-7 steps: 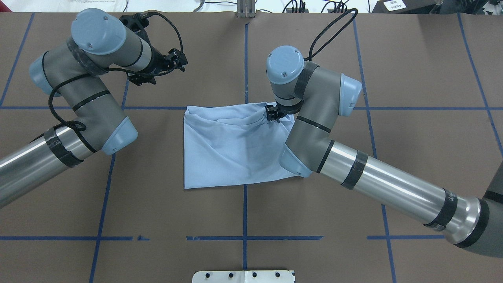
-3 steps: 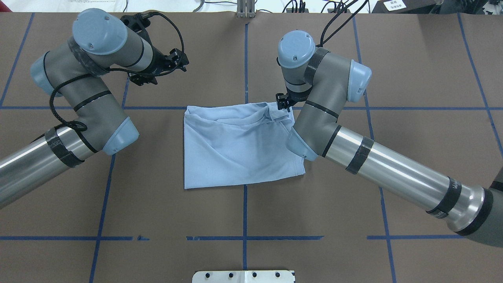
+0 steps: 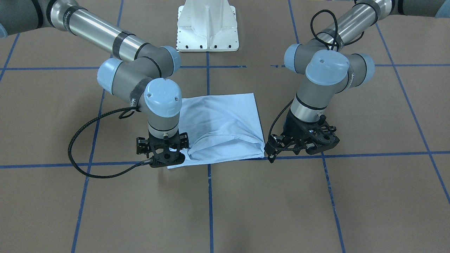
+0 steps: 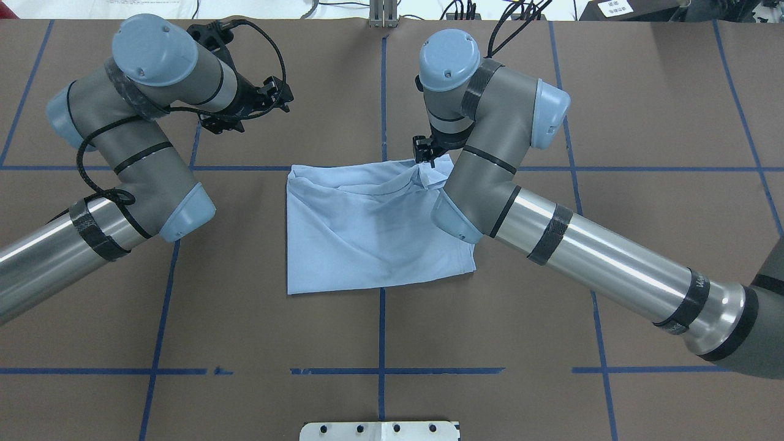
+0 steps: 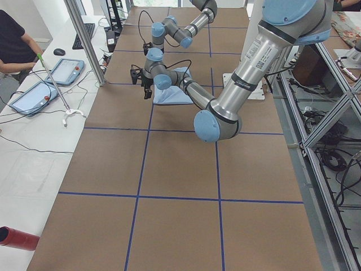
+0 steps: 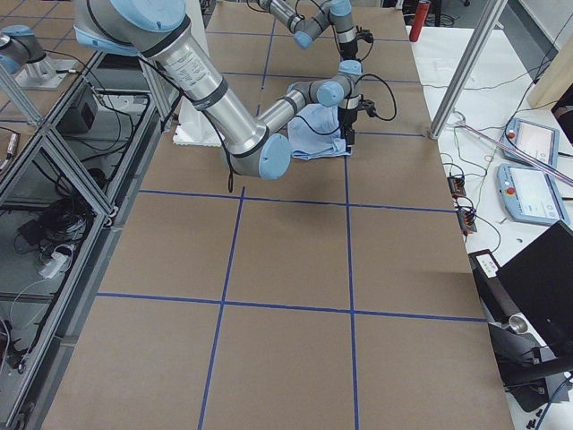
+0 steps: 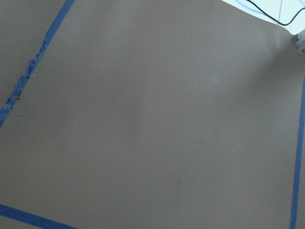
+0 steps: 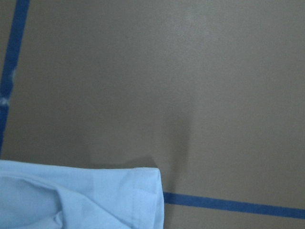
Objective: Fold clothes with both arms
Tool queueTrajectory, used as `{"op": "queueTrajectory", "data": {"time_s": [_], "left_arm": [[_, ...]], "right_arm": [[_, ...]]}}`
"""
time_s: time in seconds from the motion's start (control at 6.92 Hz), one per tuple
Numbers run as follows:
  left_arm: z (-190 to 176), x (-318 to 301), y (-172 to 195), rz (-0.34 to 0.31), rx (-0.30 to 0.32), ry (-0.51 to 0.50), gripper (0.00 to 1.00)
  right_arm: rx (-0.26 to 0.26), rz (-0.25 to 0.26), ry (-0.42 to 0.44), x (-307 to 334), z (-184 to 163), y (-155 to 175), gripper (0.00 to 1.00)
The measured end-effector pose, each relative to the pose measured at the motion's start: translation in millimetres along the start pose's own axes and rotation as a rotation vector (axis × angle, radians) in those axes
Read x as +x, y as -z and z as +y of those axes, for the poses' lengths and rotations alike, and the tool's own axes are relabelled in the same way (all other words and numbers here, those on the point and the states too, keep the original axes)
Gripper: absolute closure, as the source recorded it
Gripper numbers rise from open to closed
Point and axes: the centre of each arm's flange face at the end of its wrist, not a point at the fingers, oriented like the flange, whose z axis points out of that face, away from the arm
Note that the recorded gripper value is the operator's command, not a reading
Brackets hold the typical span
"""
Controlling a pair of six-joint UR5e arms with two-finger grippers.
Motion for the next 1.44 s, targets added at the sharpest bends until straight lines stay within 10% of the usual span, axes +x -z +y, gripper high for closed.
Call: {"op": "queueTrajectory", "data": {"time_s": [1.44], "left_arm": [[0,-1,-1,-0.001,-0.001,0.001,0.00]], "right_arm": [[-0.004,0.046,0.021,-28,26,-31,0.00]]}}
